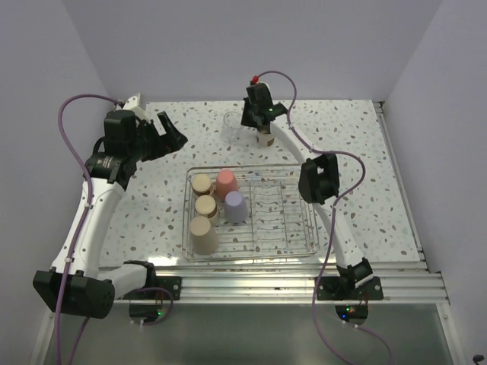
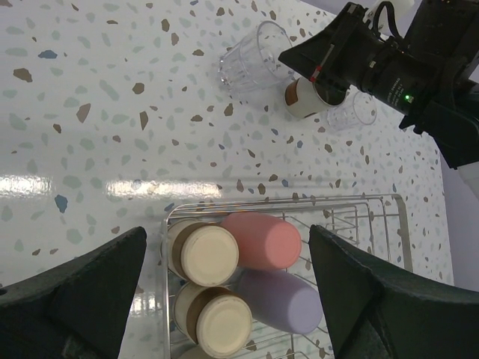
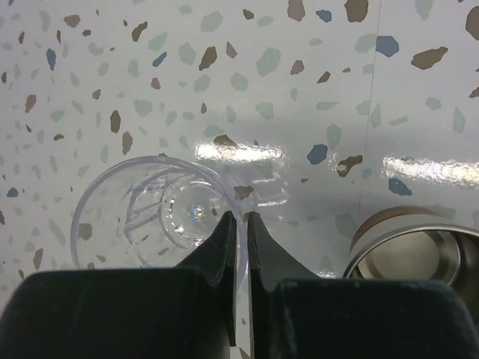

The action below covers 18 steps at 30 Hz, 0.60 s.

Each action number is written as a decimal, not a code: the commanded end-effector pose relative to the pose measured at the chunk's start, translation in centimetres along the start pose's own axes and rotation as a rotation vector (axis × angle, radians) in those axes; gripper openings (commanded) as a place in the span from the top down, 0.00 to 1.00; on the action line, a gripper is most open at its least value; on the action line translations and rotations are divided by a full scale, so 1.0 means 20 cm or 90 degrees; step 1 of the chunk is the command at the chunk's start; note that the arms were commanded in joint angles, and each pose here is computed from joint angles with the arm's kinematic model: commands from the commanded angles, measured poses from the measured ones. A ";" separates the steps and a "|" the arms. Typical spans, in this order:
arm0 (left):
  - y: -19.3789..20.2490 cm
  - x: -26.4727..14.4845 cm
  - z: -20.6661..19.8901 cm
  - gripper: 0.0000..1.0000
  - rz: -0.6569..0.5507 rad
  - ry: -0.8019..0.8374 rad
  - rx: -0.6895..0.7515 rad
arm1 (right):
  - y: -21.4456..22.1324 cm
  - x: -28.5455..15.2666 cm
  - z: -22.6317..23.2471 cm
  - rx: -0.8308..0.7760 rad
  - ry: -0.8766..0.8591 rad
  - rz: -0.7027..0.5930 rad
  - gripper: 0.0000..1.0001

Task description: Load the cups into the dish rack

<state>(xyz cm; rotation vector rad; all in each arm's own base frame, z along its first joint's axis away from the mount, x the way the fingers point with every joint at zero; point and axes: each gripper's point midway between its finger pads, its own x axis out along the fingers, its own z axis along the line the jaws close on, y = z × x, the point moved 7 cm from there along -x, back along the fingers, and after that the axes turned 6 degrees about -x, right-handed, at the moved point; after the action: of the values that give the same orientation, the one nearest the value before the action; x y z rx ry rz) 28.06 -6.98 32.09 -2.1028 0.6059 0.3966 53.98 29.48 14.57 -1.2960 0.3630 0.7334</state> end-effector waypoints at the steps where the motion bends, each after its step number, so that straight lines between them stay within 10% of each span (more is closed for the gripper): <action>1: -0.08 -0.02 -0.04 0.07 -0.038 0.020 0.019 | -0.34 -0.27 0.15 0.054 -0.083 -0.124 1.00; 18: -0.10 -0.20 -0.31 0.00 -0.070 0.331 0.092 | -0.49 -1.30 0.38 0.231 -0.470 -0.126 1.00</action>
<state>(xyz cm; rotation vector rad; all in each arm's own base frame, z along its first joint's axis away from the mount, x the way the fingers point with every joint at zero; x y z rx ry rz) 27.20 -9.14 36.09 -2.1060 0.7425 -0.0018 44.58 28.28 35.05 -0.8297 -0.0507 0.7790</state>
